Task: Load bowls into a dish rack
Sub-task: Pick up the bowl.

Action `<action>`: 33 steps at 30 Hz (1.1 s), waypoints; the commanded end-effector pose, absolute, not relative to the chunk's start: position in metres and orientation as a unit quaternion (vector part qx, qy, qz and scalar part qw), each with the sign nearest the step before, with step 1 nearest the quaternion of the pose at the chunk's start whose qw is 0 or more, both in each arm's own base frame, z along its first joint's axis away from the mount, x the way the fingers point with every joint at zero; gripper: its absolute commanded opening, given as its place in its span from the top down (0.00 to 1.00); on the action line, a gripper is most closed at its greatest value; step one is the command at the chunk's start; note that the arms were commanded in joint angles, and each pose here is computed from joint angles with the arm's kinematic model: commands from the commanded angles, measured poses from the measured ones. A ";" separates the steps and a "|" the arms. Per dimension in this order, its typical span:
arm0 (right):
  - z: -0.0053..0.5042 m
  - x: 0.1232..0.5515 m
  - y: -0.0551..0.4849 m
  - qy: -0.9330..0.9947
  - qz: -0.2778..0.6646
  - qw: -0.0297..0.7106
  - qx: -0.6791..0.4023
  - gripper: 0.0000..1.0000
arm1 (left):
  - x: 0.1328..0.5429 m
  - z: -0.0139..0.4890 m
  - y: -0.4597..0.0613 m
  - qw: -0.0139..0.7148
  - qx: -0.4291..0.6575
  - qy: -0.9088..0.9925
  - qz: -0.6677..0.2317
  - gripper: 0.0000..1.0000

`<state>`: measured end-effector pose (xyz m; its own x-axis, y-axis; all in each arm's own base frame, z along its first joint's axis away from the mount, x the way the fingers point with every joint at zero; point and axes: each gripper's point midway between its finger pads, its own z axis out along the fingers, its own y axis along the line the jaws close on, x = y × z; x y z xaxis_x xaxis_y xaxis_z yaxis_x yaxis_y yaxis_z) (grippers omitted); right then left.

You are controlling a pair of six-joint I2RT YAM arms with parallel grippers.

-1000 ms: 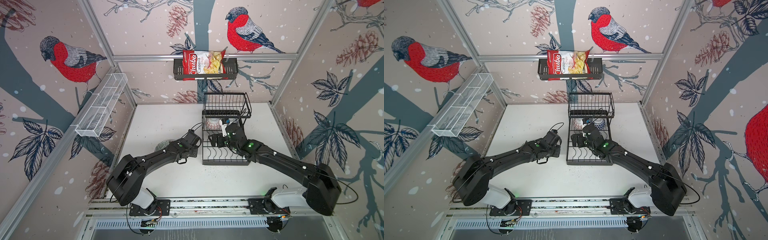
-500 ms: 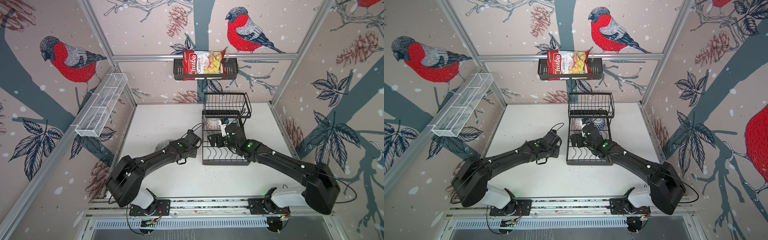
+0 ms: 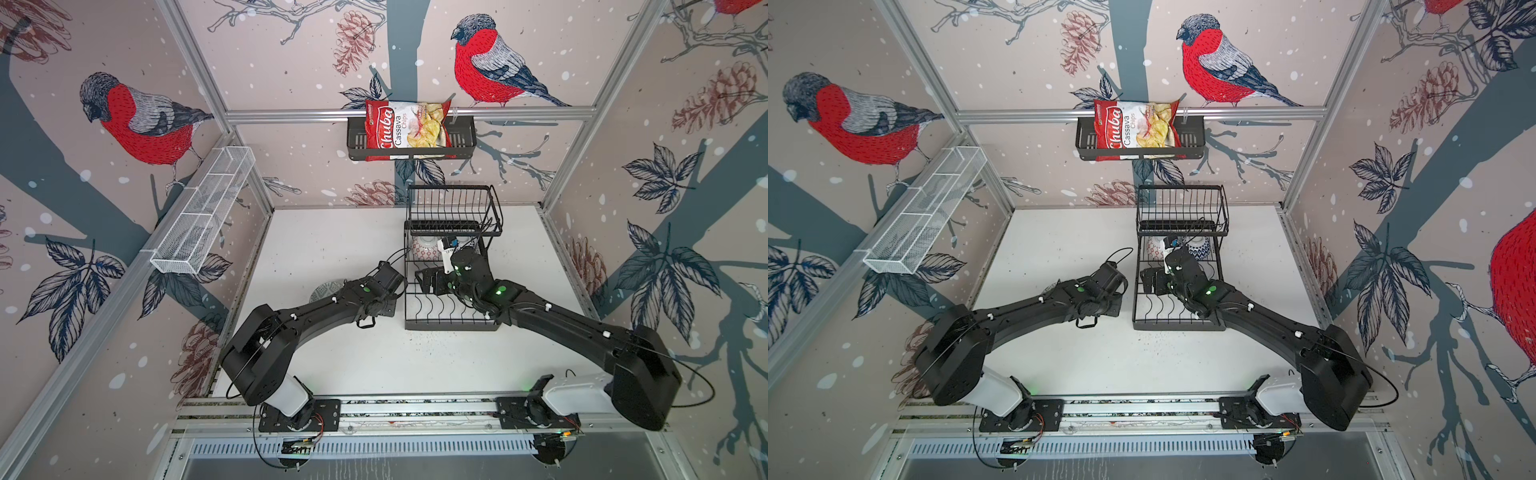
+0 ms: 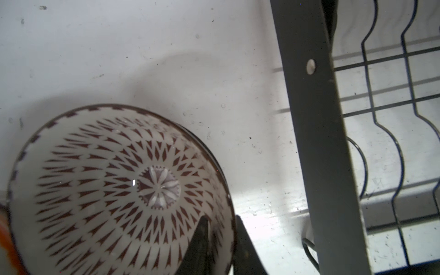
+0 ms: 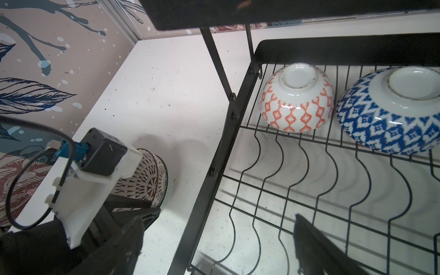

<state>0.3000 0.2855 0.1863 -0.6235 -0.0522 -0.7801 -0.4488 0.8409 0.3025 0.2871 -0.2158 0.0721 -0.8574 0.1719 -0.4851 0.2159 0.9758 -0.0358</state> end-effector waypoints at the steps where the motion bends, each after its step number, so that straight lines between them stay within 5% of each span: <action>1: 0.189 0.301 0.287 0.864 0.248 0.414 -0.144 0.03 | 0.288 0.074 -0.212 0.250 0.095 0.963 -0.036 0.88; 7: 0.188 0.301 0.288 0.864 0.248 0.413 -0.145 0.03 | 0.292 0.085 -0.211 0.266 0.093 0.959 -0.035 1.00; 21: 0.186 0.302 0.293 0.865 0.251 0.407 -0.150 0.03 | 0.307 0.132 -0.213 0.341 0.097 0.934 -0.051 1.00; 33: 0.192 0.300 0.303 0.860 0.278 0.398 -0.159 0.01 | 0.292 0.188 -0.223 0.432 0.119 0.879 -0.160 1.00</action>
<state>0.2999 0.2964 0.1816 -0.6434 -0.0703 -0.7623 -0.4722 0.8202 0.3229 0.2875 -0.2106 0.1651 -0.6722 0.0973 -0.7339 0.2873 0.9479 -0.1375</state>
